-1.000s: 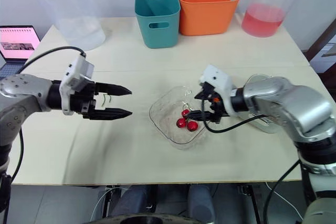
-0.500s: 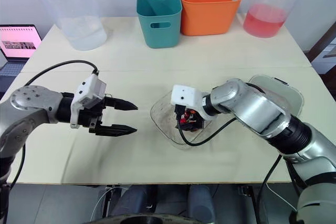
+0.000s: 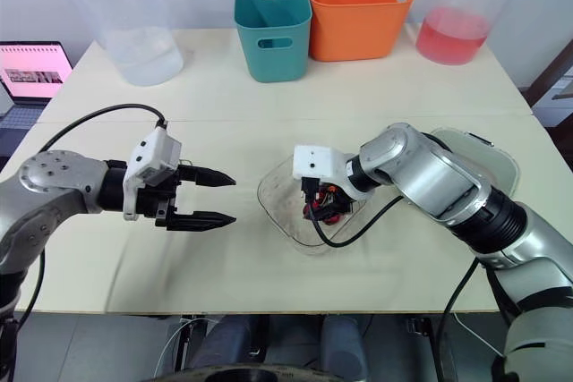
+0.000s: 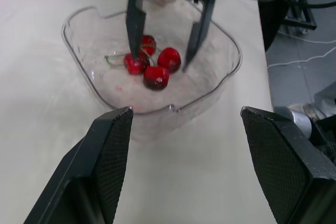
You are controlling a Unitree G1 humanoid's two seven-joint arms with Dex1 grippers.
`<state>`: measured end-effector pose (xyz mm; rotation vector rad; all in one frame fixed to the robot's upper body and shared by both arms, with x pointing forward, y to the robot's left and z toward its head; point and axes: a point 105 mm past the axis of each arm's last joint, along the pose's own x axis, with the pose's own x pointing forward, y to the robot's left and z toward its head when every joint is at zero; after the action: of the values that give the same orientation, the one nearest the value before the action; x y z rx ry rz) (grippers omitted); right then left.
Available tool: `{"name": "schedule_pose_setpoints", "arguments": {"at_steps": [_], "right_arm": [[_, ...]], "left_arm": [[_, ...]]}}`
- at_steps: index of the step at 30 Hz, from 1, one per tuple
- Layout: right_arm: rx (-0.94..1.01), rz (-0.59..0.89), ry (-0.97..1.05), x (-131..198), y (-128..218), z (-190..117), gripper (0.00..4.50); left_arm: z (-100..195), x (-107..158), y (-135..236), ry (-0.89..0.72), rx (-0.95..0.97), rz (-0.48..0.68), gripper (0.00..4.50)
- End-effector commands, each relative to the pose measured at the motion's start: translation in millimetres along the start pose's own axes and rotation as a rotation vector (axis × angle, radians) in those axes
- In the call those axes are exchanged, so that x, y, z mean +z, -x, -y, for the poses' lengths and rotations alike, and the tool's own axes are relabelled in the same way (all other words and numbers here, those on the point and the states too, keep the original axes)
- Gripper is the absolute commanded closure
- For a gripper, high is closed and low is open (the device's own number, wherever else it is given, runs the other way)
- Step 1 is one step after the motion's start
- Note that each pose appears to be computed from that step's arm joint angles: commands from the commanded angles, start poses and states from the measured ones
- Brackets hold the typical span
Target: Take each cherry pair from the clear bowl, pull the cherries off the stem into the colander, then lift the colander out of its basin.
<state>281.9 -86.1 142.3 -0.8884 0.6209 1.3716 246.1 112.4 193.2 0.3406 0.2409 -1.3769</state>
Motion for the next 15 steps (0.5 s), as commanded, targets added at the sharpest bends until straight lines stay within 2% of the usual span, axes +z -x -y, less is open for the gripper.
{"name": "schedule_pose_setpoints", "arguments": {"at_steps": [1, 8, 11, 14, 15], "right_arm": [[-0.022, -0.051, 0.077, -2.1, 0.0, 11.4, 1.42], [-0.029, -0.132, 0.161, -5.8, -6.7, 30.0, 1.42], [-0.016, -0.152, 0.192, -7.2, -9.0, 30.8, 2.32], [0.011, -0.144, 0.198, -5.8, -12.3, 27.0, 3.79], [0.019, -0.142, 0.201, -5.6, -13.2, 25.5, 4.05]], "left_arm": [[-4.0, 9.9, 0.9, -0.038, 0.018, 0.026, 1.02], [-5.2, 16.1, -2.6, -0.047, 0.023, 0.052, 1.02], [-6.0, 17.4, -1.7, -0.046, 0.036, 0.059, 1.02], [-5.6, 17.7, -1.4, -0.045, 0.041, 0.061, 1.02], [-5.6, 17.6, -1.3, -0.045, 0.043, 0.062, 1.02]]}}
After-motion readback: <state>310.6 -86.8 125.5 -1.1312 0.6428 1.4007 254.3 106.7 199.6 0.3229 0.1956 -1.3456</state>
